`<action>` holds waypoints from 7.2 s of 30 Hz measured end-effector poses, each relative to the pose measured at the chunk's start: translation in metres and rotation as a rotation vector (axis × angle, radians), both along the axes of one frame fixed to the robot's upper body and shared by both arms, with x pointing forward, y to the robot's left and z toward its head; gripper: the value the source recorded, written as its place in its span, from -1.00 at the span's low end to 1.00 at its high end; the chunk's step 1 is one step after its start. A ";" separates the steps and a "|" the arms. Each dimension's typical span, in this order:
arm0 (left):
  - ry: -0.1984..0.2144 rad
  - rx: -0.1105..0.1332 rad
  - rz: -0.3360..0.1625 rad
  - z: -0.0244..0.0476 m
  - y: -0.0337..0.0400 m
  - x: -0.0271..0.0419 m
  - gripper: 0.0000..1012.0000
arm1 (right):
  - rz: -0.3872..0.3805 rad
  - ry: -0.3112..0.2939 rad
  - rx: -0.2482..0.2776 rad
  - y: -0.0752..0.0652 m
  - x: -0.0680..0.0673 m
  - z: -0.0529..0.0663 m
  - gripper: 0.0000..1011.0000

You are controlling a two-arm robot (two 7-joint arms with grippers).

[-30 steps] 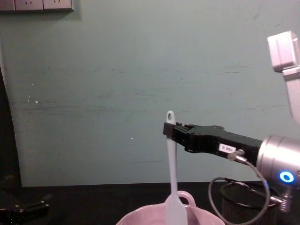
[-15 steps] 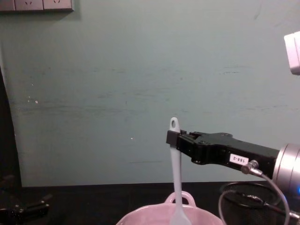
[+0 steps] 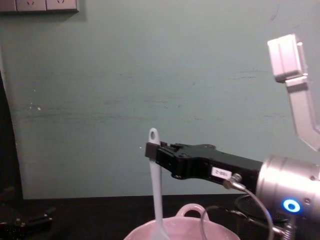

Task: Use the one hand to pick up the spoon and stir the clear water in the bowl.

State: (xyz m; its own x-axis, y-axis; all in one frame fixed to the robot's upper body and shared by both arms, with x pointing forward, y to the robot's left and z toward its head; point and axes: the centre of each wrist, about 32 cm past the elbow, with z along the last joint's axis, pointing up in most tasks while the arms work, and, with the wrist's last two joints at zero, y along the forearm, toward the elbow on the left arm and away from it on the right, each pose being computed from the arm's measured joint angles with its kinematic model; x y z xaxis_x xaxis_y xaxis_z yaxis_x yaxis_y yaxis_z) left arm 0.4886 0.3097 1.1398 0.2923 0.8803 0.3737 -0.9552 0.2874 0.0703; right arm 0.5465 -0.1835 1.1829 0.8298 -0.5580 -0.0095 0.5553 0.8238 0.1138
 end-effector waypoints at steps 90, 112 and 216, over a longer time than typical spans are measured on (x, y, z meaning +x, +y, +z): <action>0.000 0.000 0.000 0.0000 0.0000 0.0000 1.00 | -0.109 0.006 -0.014 -0.016 0.029 0.008 -0.77; 0.000 0.000 0.000 0.0000 0.0000 0.0000 1.00 | -0.051 0.011 -0.012 -0.012 -0.013 0.002 -0.77; 0.000 0.000 0.000 0.0000 0.0000 0.0000 1.00 | -0.300 -0.089 0.036 -0.092 -0.018 0.076 -0.77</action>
